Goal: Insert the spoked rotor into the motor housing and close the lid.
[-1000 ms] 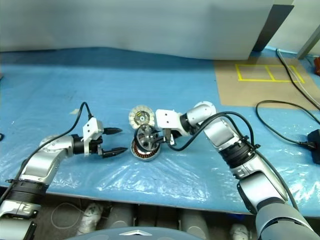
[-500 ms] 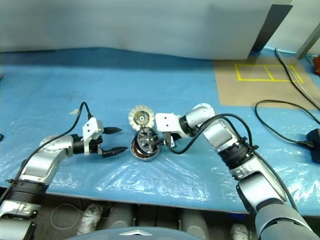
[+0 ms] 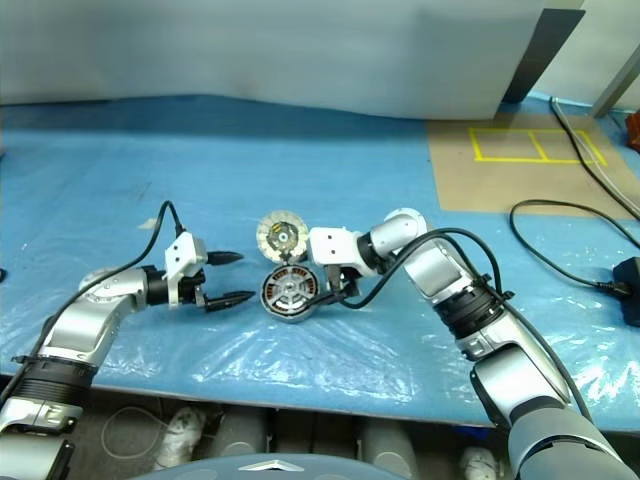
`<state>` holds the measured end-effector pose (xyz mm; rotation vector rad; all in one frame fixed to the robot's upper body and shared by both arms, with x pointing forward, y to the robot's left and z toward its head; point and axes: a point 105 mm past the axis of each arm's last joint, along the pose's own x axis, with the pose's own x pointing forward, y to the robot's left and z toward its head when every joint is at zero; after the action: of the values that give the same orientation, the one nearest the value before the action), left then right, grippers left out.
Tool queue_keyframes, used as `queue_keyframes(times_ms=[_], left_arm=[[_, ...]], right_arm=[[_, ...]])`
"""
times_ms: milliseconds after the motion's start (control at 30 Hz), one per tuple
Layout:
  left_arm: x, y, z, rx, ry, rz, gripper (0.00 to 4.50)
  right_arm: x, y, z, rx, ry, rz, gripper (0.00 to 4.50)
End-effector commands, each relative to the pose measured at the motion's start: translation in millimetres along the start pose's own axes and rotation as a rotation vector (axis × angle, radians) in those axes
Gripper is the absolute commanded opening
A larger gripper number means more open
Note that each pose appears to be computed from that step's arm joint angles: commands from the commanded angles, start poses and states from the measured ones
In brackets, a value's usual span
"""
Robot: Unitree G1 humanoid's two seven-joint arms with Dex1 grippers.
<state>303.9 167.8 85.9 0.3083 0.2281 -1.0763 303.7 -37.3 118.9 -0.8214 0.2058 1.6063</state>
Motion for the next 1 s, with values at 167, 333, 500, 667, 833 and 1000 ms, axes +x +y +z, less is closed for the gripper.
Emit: queue_keyframes(times_ms=[167,333,500,667,833,1000], left_arm=[[-6.9,5.7,10.4,0.012,-0.037,0.028,4.5],[-7.7,7.1,10.1,-0.009,-0.044,0.049,4.5],[-10.4,11.7,13.2,-0.033,-0.059,0.071,4.5],[-11.6,15.9,15.4,-0.052,-0.066,0.083,4.5],[-9.2,18.0,14.3,-0.052,-0.06,0.087,4.5],[-7.0,19.3,16.2,-0.046,-0.064,0.087,4.5]], right_arm=[[-16.2,-21.0,34.2,0.064,-0.176,-0.11,3.43],[-3.8,-17.4,28.4,0.193,-0.215,-0.148,1.84],[-3.4,-19.7,46.5,0.35,-0.372,-0.142,1.49],[6.6,-5.7,41.0,0.471,-0.392,-0.072,1.49],[35.6,10.3,-16.7,0.452,-0.119,-0.079,1.49],[39.3,14.5,-30.4,0.433,-0.069,-0.077,1.49]])
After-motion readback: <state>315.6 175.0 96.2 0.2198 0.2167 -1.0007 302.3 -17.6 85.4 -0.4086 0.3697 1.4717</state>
